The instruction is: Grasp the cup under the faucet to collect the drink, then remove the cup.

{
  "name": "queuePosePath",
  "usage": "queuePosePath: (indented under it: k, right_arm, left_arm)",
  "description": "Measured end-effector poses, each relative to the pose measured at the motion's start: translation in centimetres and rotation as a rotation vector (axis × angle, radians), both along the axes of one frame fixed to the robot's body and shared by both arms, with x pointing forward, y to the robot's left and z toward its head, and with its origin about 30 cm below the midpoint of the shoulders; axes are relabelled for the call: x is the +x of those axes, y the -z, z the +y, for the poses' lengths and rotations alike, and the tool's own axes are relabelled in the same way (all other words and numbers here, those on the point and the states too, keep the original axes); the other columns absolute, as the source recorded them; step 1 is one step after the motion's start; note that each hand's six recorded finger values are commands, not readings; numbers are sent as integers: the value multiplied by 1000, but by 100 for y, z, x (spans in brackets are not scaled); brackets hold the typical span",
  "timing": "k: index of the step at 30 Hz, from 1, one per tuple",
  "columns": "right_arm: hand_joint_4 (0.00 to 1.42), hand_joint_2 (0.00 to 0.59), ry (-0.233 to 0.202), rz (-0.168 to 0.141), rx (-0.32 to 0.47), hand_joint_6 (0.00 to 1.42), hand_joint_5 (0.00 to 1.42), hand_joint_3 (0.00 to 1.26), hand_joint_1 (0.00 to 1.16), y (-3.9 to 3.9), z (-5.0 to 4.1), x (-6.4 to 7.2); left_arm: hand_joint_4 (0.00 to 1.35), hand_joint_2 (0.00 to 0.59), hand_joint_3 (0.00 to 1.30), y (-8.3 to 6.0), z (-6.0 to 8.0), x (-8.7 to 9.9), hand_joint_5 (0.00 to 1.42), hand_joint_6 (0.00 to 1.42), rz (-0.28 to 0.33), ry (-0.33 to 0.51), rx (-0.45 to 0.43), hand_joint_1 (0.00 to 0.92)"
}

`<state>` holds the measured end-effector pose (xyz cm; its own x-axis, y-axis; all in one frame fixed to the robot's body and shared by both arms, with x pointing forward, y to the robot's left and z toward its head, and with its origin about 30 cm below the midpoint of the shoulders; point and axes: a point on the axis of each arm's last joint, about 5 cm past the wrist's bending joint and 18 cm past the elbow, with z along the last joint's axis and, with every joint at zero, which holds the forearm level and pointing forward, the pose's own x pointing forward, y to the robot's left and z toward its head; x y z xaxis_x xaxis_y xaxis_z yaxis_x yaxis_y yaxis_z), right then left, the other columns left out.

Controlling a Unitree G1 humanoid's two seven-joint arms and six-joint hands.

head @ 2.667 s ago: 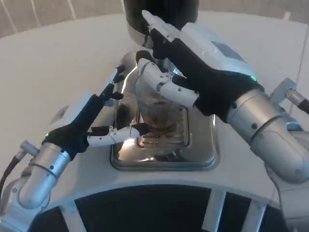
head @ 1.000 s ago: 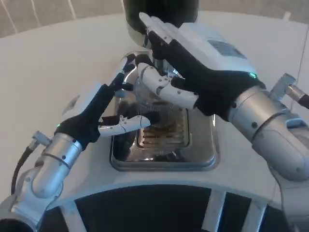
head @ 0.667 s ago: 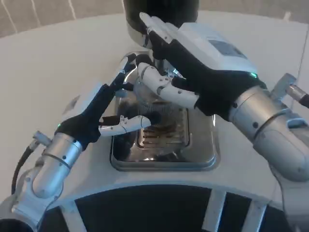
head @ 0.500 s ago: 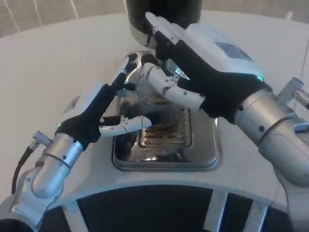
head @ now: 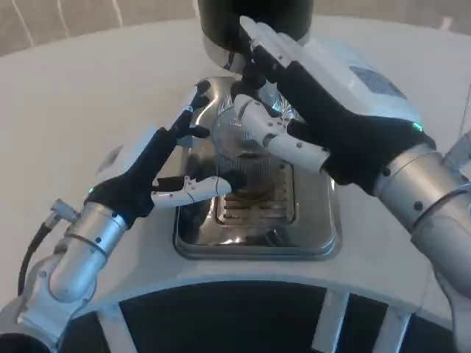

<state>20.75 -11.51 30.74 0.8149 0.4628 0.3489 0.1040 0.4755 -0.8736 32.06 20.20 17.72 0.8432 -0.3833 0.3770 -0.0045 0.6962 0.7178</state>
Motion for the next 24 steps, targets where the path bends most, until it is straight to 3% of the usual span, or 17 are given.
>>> queuePosePath:
  k: [4, 13, 19, 24]
  right_arm:
    - [0, 586, -5, -33, 7, 0, 0, 0, 12, -10, 7, -17]
    - [0, 586, -10, -145, 45, 0, 0, 0, 21, -3, 10, -149]
    - [0, 586, 24, -251, 67, 0, 0, 0, 31, 9, -35, -332]
    - [0, 586, 75, -268, 83, 0, 0, 0, 81, 65, -121, -475]
  left_arm:
    - [0, 58, 0, 2, 0, -2, 278, 315, 0, 1, 0, 370]
    - [0, 58, 0, 48, 18, -26, 278, 315, 14, 0, 5, 370]
    - [0, 58, 0, 41, 16, -27, 278, 315, 9, 3, 7, 370]
    - [0, 55, 0, 40, 11, -29, 279, 316, 7, 7, 9, 367]
